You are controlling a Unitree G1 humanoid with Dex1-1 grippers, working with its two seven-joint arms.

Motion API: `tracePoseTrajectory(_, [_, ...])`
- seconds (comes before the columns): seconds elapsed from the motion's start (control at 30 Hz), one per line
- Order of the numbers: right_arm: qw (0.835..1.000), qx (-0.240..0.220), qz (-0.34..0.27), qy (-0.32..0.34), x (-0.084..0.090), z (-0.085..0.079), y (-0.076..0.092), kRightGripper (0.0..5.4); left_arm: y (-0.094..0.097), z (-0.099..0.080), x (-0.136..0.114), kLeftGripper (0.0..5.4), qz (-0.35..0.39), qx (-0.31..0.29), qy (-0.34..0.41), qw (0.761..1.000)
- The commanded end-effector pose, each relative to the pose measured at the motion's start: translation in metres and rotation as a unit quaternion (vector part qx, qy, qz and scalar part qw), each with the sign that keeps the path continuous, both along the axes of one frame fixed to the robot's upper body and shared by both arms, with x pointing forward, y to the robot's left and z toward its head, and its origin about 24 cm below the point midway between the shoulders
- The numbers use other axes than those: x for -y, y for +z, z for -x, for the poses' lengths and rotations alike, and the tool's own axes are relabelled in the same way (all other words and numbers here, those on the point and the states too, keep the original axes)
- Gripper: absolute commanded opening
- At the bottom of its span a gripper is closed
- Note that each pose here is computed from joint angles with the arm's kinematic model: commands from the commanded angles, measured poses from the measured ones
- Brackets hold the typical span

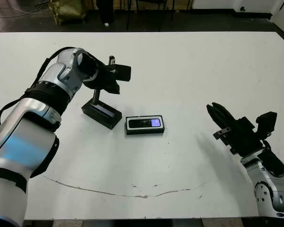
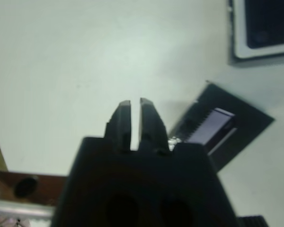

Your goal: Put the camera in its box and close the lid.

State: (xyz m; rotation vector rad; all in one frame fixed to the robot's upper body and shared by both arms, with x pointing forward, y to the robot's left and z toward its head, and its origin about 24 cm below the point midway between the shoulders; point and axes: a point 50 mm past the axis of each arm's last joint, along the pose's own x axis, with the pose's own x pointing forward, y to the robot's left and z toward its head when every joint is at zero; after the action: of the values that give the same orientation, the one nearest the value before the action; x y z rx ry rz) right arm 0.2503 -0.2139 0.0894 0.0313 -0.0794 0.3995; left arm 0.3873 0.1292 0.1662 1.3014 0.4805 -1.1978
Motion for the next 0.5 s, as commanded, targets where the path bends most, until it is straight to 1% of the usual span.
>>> tracePoseTrajectory(0.03, [1.0, -0.013, 0.011, -0.008, 0.0, 0.004, -0.004, 0.01, -0.007, 0.004, 0.003, 0.0, -0.021, -0.022, -0.019, 0.999])
tracePoseTrajectory(0.3, [1.0, -0.016, -0.006, 0.001, -0.002, 0.004, -0.004, 0.01, -0.011, 0.019, 0.015, 0.0, -0.079, -0.059, -0.102, 0.99])
tracePoseTrajectory(0.5, [1.0, -0.014, 0.008, -0.002, -0.001, 0.004, -0.005, 0.01, -0.02, 0.028, 0.017, 0.0, -0.089, -0.082, -0.113, 0.986])
